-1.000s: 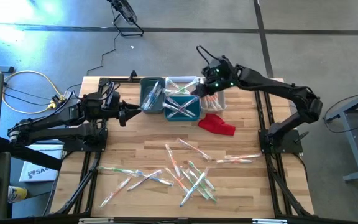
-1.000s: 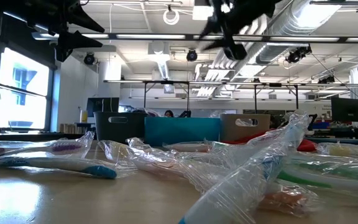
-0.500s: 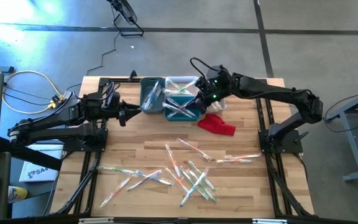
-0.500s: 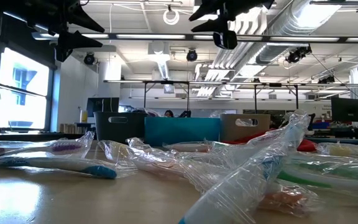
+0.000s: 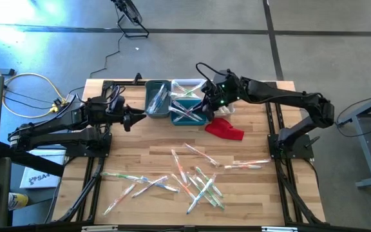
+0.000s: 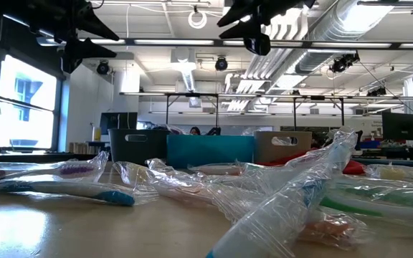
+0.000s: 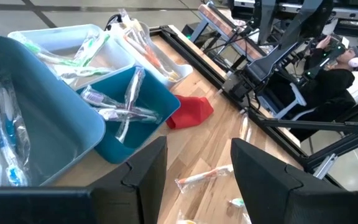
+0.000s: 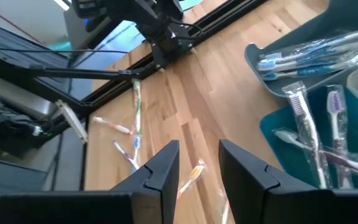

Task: Pick & Place Toothbrushes
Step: Put the orange toothbrush into the white bin

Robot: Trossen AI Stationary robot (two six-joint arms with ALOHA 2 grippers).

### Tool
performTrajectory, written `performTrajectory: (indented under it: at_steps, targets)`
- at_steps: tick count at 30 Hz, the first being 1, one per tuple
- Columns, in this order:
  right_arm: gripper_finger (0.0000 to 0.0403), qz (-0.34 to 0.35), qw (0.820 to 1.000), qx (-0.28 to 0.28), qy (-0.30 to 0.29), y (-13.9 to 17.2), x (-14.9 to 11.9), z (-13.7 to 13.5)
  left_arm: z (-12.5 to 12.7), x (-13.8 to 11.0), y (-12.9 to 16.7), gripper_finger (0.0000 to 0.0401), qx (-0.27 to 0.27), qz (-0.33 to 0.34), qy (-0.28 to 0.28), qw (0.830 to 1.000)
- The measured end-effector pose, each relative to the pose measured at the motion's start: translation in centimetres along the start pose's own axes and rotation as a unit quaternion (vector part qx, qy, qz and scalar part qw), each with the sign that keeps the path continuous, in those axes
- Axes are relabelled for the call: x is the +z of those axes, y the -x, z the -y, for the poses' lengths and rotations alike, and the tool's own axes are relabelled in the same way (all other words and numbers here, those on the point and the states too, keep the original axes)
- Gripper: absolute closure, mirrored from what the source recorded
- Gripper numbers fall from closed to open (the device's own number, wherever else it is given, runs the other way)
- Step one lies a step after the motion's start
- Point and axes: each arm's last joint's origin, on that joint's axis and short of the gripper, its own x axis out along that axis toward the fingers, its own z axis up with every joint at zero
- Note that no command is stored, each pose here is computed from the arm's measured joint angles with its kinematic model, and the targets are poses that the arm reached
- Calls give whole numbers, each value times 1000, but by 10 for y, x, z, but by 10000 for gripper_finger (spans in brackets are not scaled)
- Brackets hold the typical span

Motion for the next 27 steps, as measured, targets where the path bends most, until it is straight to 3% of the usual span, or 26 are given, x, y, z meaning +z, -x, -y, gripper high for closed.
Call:
performTrajectory:
  at_steps: [19, 27]
  targets:
    - [298, 26, 996, -77, 38, -12, -13, -27, 0, -3, -3, 226, -15, -28, 14, 999]
    - [298, 23, 996, -70, 42, -14, -16, -33, 12, -10, -32, 226, -18, -41, -1, 999]
